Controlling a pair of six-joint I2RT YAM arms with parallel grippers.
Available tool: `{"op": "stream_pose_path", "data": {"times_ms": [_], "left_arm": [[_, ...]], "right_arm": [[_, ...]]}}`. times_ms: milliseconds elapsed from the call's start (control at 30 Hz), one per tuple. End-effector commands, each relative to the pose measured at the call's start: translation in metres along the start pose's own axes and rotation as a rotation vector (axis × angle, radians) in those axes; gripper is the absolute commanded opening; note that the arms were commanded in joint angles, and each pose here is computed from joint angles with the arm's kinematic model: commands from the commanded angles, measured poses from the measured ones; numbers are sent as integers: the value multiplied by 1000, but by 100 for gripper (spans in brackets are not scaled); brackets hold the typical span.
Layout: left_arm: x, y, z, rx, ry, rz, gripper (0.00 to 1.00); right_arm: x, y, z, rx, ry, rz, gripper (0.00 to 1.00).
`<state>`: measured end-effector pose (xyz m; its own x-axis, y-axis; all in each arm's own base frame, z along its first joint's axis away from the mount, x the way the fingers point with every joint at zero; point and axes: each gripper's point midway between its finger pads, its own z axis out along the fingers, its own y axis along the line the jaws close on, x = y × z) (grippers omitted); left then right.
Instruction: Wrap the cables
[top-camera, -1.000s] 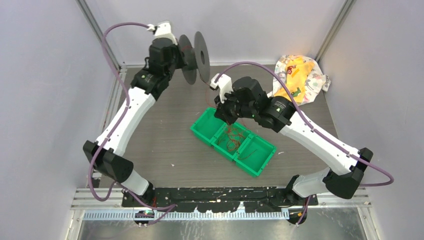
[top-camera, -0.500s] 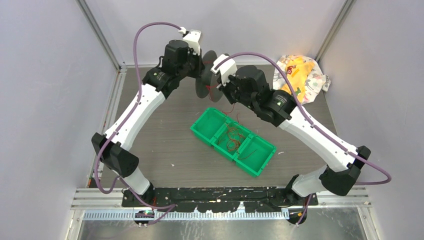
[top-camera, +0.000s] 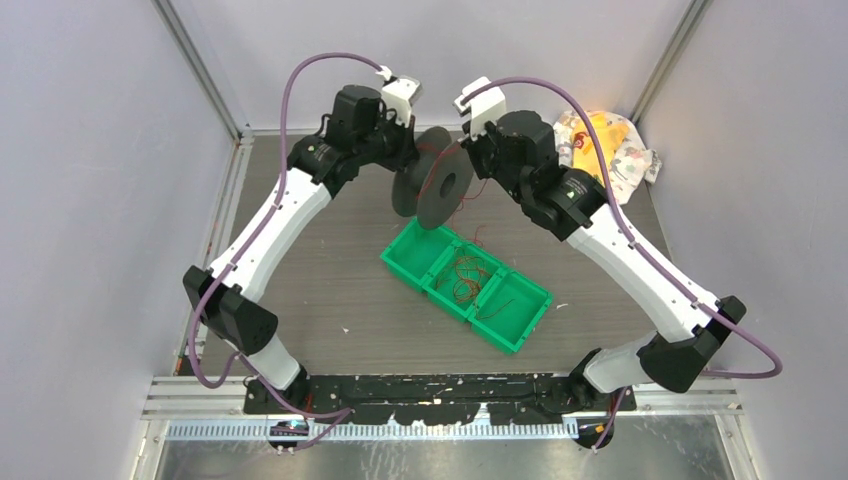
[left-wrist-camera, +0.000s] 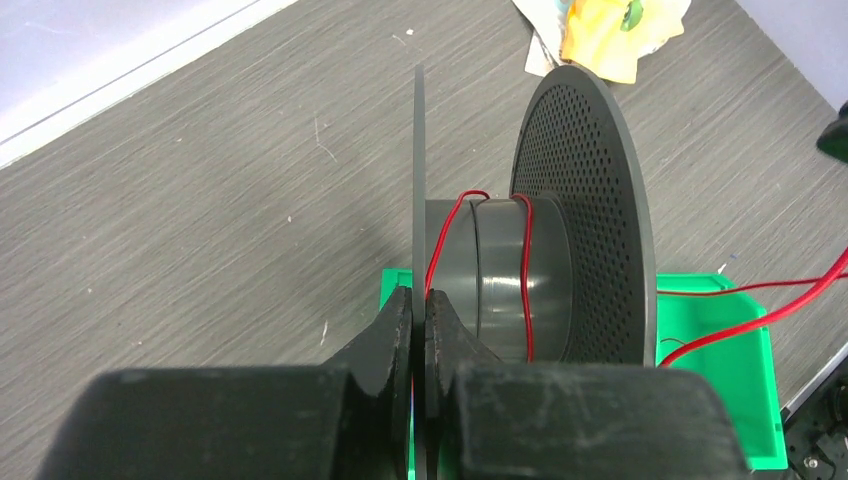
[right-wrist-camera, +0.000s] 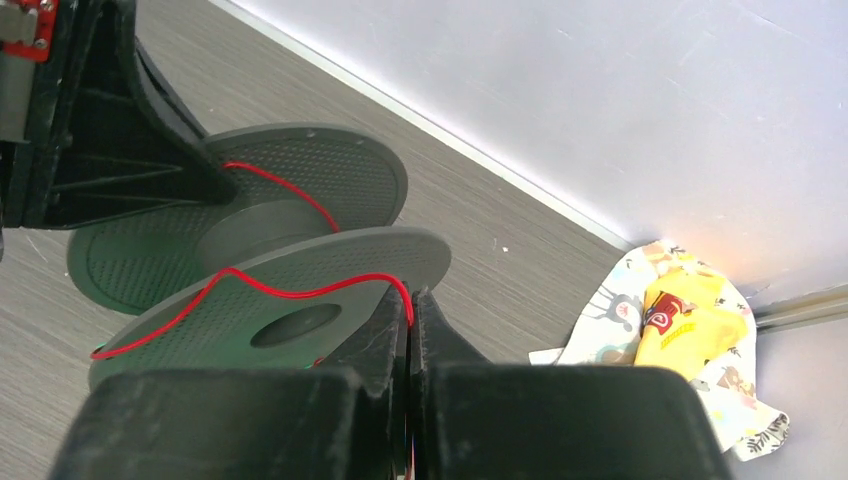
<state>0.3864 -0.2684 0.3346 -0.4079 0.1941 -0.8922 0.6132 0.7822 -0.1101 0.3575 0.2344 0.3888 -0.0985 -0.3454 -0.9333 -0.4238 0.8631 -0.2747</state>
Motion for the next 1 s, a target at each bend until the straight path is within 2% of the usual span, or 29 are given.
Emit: {"op": "stream_pose_path", "data": {"times_ms": [0,167,400,767,967], "left_arm": [[-28,-21,-17,72,-88,72,0],[-13,-43,-12,137,-35,178,0],[-4,-59,-23,231,-6,231,0],[-45,-72,-66,325,-148,205,0],[-92,-63,-117,384,-341,100,0]], "right_arm": [[-37,-12,-18,4,-126,76,0],[-38,-19,-16,33,-124,90,0],[-18,-62,-7,93,-78,192,0],[52,-75,2,134,60,231,1],[82,-74,11,105,86,296,13]]}}
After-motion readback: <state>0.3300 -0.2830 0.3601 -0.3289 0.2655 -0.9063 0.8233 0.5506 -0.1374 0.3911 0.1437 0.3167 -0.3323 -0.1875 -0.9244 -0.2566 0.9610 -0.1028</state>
